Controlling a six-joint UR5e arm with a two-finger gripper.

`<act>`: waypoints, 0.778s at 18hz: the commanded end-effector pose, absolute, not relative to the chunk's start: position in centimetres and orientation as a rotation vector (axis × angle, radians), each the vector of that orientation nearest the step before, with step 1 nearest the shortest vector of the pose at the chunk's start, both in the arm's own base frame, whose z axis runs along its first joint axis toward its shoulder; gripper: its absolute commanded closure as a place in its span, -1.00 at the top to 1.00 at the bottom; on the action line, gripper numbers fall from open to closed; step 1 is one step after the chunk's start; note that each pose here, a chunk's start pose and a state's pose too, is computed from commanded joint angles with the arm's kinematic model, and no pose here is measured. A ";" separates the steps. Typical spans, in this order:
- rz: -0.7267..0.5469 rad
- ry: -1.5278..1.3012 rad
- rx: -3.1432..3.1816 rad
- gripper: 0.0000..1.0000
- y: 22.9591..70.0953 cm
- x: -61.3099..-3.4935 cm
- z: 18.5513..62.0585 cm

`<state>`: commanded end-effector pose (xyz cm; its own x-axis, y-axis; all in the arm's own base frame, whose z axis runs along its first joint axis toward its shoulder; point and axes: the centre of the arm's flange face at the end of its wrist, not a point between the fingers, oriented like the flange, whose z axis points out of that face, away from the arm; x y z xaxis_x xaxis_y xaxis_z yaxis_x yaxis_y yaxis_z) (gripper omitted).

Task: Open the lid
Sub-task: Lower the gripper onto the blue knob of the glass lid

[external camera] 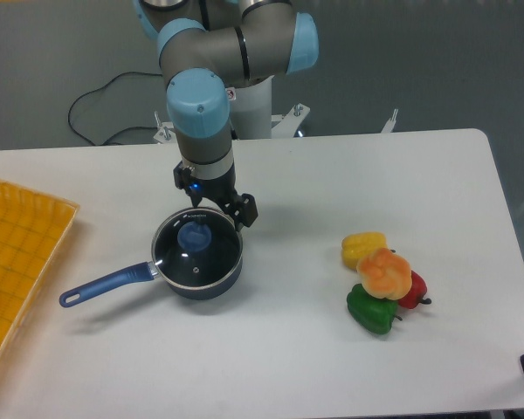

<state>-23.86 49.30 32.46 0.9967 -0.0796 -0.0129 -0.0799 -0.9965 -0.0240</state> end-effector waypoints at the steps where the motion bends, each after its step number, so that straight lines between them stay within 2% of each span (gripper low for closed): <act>1: 0.015 0.136 -3.116 0.98 49.6 -23.4 32.3; 14: 0.021 0.074 -3.114 0.96 51.5 -22.4 30.1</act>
